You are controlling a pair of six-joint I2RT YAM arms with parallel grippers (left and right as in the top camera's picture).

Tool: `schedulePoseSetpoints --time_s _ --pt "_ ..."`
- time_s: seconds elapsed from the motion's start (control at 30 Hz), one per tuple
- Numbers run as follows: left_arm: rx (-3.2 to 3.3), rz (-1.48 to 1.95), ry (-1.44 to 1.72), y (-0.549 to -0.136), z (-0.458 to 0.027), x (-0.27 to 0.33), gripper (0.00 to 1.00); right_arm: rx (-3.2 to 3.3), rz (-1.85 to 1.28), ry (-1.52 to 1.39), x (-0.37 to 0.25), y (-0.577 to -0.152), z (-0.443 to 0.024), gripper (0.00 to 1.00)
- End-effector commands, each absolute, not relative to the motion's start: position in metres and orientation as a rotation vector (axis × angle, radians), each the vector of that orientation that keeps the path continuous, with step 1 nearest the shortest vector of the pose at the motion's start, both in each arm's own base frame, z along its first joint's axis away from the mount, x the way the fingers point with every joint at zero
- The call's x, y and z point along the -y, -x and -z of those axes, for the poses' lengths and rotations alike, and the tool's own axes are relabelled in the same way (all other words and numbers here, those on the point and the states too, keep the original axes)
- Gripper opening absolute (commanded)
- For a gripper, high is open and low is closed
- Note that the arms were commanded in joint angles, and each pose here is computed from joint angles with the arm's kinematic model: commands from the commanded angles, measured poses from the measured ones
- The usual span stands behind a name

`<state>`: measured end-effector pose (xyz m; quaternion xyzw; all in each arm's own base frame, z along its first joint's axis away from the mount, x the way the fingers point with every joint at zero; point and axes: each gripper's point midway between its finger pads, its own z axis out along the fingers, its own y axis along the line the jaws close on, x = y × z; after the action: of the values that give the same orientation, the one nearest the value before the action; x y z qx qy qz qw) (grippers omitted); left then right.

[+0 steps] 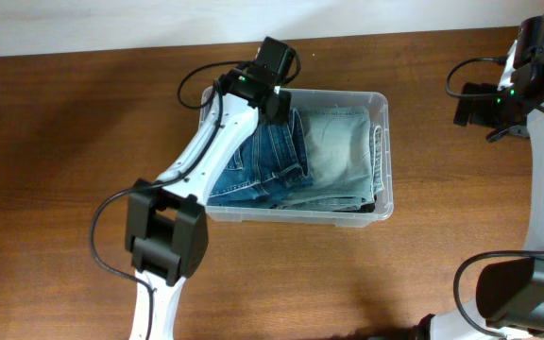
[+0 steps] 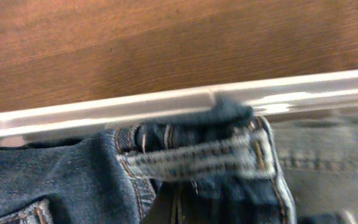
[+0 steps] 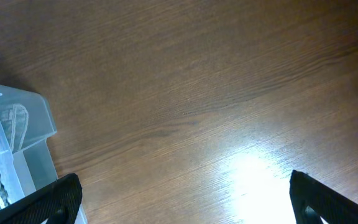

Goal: Pack container
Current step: 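Lower the dark blue jeans into the container's left side, then release the jeans and press them flat with the left gripper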

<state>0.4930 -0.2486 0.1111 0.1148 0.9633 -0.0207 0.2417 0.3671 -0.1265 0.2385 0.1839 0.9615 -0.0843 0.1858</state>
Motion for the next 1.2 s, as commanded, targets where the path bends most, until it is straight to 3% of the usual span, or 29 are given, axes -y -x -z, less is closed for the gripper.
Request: schedulePoseSetpoints --time_s 0.0,0.13,0.37,0.47,0.93,1.17 --pt "-2.735 0.056 -0.373 -0.482 -0.056 0.263 0.01 -2.693 0.249 -0.534 0.129 -0.367 -0.243 0.99" --pt "-2.699 0.063 -0.404 -0.484 -0.077 0.264 0.01 -2.693 0.249 -0.534 0.129 -0.367 -0.243 0.99" --pt "-2.519 0.217 -0.380 -0.480 -0.198 0.272 0.01 -2.693 0.249 -0.534 0.129 -0.367 -0.243 0.98" --pt "-2.517 0.298 -0.357 -0.466 -0.221 0.274 0.01 -2.693 0.249 -0.534 0.129 -0.367 -0.243 0.98" --pt "-2.917 0.312 -0.486 -0.376 -0.122 0.286 0.01 -2.693 0.249 -0.534 0.129 -0.367 -0.243 0.99" --pt "-2.955 0.294 -0.480 -0.368 -0.088 0.283 0.00 -2.693 0.249 -0.534 0.129 -0.367 -0.243 0.98"
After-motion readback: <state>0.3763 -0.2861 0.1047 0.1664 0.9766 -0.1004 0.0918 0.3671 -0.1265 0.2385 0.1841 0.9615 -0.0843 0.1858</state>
